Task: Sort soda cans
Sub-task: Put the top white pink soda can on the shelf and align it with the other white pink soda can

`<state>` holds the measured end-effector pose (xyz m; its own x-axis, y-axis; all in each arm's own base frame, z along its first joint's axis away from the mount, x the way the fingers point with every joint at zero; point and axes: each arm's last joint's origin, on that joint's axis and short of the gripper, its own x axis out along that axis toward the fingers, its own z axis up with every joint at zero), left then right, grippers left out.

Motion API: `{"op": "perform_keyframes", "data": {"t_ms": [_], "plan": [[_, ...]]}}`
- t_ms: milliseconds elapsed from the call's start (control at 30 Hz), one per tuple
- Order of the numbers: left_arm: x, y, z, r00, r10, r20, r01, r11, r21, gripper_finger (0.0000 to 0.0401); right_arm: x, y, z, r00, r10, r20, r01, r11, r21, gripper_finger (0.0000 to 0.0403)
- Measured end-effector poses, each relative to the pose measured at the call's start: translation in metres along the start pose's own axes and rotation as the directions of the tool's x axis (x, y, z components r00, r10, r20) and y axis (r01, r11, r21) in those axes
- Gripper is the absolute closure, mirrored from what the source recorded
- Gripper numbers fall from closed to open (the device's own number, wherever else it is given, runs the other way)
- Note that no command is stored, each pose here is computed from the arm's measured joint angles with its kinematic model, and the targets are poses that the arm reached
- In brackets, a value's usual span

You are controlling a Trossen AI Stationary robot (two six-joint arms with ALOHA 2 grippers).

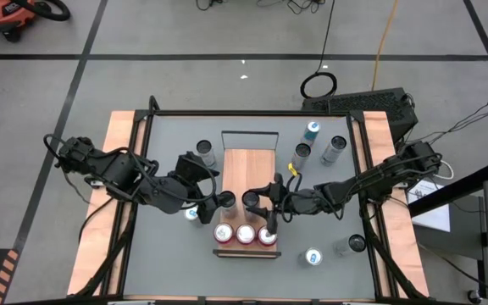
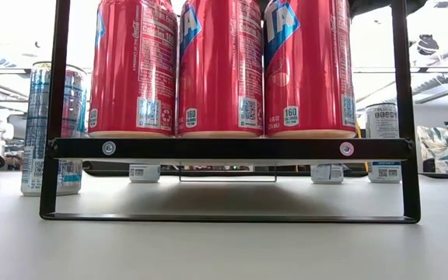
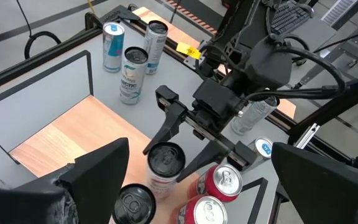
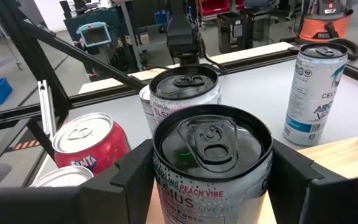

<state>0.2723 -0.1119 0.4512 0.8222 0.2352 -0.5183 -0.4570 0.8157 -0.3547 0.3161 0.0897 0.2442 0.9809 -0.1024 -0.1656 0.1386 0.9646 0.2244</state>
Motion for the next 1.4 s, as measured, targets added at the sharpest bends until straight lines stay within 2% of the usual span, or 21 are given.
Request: {"op": "perform_keyframes", "data": {"t_ms": [567,767,967,1400], "plan": [[0.0,0.0,0.0,1.0,0.002,0.0,-0.002,1.0,0.002,0.0004,0.012,0.002,-0.01,0.999,0.048,0.021,-0.049,0.999,0.023,0.0194],[0.0,0.0,0.0,1.0,0.004,-0.001,-0.004,1.0,0.004,0.0004,0.012,0.002,-0.009,0.999,0.046,0.026,-0.045,0.998,-0.034,0.0172],[0.0,0.0,0.0,1.0,0.004,-0.002,-0.004,1.0,0.005,0.0004,0.012,0.0,-0.009,0.999,0.021,0.032,-0.02,0.999,-0.045,0.015],[0.0,0.001,-0.001,1.0,0.007,-0.002,-0.007,1.0,0.011,0.0004,0.012,0.001,-0.009,0.998,0.053,0.026,-0.052,0.998,-0.044,0.0146]]}}
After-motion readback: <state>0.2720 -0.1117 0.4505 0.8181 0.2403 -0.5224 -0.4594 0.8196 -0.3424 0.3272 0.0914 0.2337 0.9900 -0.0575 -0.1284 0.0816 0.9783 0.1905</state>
